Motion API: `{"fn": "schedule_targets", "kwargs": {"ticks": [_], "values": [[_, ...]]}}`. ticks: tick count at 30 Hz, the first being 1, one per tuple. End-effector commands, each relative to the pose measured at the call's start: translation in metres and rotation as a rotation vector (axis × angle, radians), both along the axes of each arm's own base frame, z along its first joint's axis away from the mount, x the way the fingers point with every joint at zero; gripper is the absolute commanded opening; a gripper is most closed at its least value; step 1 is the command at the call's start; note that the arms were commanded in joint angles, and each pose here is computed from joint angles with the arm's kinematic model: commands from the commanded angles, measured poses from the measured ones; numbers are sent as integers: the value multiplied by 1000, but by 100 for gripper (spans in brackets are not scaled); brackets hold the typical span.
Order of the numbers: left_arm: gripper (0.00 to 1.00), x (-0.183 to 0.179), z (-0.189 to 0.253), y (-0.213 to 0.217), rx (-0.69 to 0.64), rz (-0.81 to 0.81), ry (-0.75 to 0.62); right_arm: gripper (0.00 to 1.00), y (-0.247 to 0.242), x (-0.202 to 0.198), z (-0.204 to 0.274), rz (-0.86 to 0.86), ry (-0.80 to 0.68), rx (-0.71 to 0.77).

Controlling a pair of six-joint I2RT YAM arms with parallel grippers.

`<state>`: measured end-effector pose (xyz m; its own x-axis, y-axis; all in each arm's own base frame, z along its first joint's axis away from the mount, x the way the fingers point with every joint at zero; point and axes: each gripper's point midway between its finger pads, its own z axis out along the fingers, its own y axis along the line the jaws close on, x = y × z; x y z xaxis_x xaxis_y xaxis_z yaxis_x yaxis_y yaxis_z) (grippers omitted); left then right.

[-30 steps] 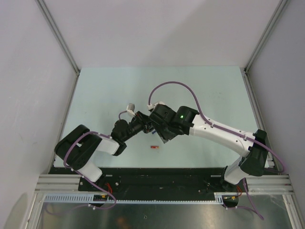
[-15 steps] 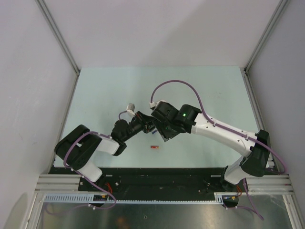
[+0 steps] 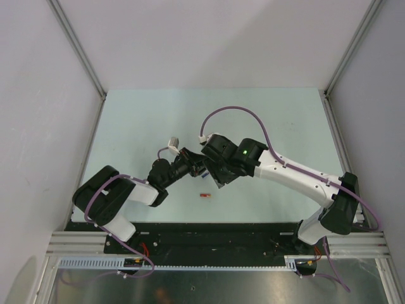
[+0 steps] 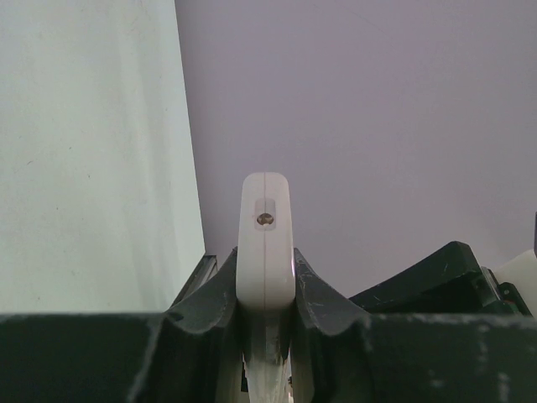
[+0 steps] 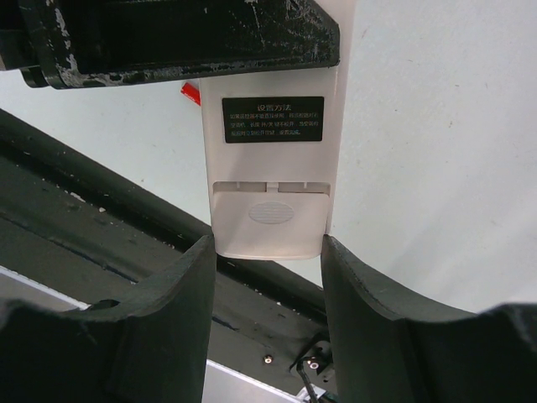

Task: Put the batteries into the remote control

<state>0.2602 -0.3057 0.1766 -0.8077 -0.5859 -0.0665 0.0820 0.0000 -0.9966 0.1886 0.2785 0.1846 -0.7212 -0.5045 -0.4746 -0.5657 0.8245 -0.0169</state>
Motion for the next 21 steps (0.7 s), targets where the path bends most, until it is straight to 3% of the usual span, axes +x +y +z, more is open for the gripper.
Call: {"fn": "schedule_targets", "kwargs": {"ticks": [1,8,21], "values": [[0,-10,49,-3,-121,-40,-122,29,-7,5,8,-11,-27,8],[0,-11,51,-2,-125,-45,-125,32,-8,8,6,-14,-27,0],[0,-7,46,-4,-135,-41,-84,46,-9,9,8,-17,-30,0]]}}
